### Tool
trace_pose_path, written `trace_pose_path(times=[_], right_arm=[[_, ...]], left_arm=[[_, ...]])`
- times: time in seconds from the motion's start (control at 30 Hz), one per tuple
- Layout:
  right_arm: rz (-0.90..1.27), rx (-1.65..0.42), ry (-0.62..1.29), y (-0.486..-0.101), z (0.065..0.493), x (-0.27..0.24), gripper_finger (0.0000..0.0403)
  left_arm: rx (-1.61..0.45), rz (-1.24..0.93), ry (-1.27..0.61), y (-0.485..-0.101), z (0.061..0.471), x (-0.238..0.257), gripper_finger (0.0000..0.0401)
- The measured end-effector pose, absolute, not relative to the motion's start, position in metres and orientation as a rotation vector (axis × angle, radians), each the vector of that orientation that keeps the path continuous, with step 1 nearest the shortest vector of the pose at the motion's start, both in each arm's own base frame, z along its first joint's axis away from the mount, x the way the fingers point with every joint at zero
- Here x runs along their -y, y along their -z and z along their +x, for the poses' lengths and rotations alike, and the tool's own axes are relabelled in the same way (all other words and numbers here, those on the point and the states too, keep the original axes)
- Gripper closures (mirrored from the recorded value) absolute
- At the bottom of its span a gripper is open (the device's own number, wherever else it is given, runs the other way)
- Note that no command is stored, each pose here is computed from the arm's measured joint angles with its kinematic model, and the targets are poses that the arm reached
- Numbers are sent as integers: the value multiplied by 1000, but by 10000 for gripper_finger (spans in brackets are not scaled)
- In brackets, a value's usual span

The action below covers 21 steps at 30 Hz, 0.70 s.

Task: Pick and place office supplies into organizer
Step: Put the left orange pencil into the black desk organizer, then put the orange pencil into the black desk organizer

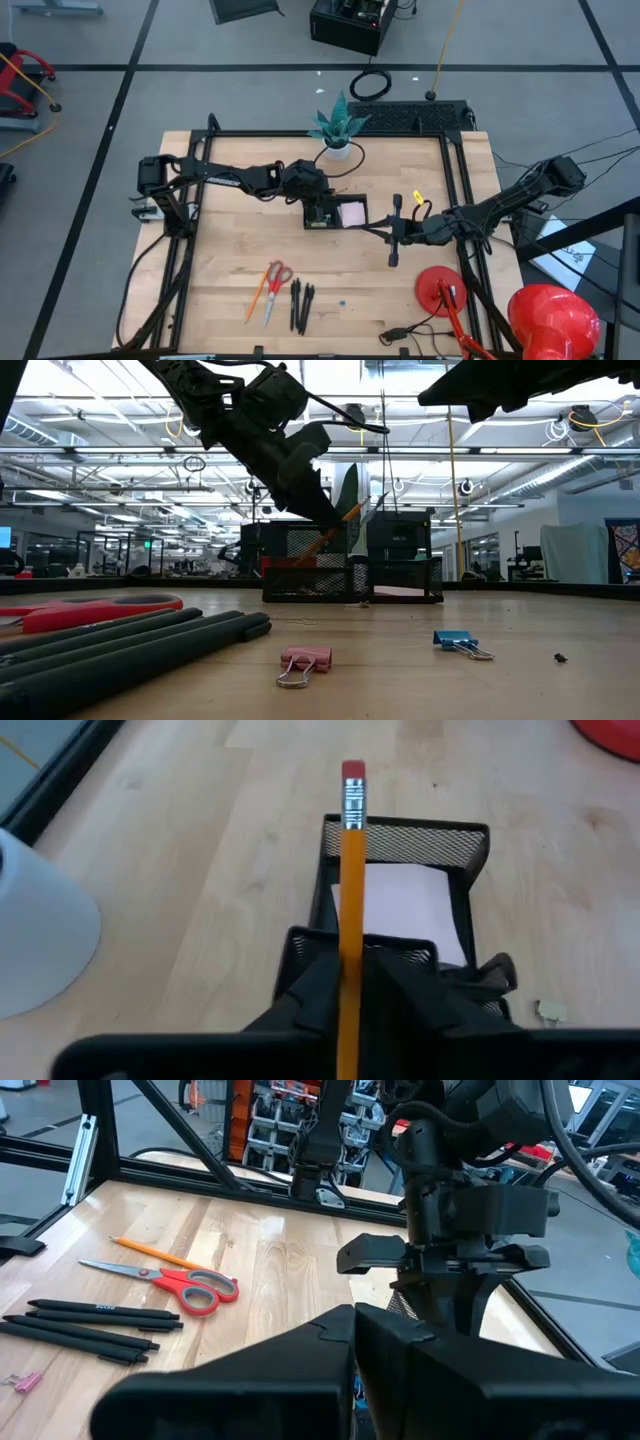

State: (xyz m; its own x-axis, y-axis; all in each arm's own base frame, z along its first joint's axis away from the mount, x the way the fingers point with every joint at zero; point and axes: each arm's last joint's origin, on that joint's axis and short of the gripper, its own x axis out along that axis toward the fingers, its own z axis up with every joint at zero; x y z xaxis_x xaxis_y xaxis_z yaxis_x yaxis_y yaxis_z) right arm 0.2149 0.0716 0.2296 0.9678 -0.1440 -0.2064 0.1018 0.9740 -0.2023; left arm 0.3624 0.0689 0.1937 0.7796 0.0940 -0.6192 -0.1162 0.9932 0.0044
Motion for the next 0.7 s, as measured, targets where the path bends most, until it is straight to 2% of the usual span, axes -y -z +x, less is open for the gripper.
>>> trace_pose_path(times=[0.23, 0.33, 0.5, 0.6, 0.7], right_arm=[[-191, -222, 125, -230, 215, -72, 399], [-192, -223, 125, -230, 215, -72, 399], [-192, -228, 124, -229, 215, -72, 399], [-193, -230, 124, -229, 215, -72, 399], [-197, -237, 124, -228, 215, -71, 399]], left_arm=[[-655, -3, -102, -195, 363, -69, 267], [-607, 44, -87, -205, 363, -67, 264], [-465, 135, -48, -245, 353, -57, 271], [-433, 77, 70, -269, 337, -45, 278], [-389, -30, 309, -296, 316, -23, 289]])
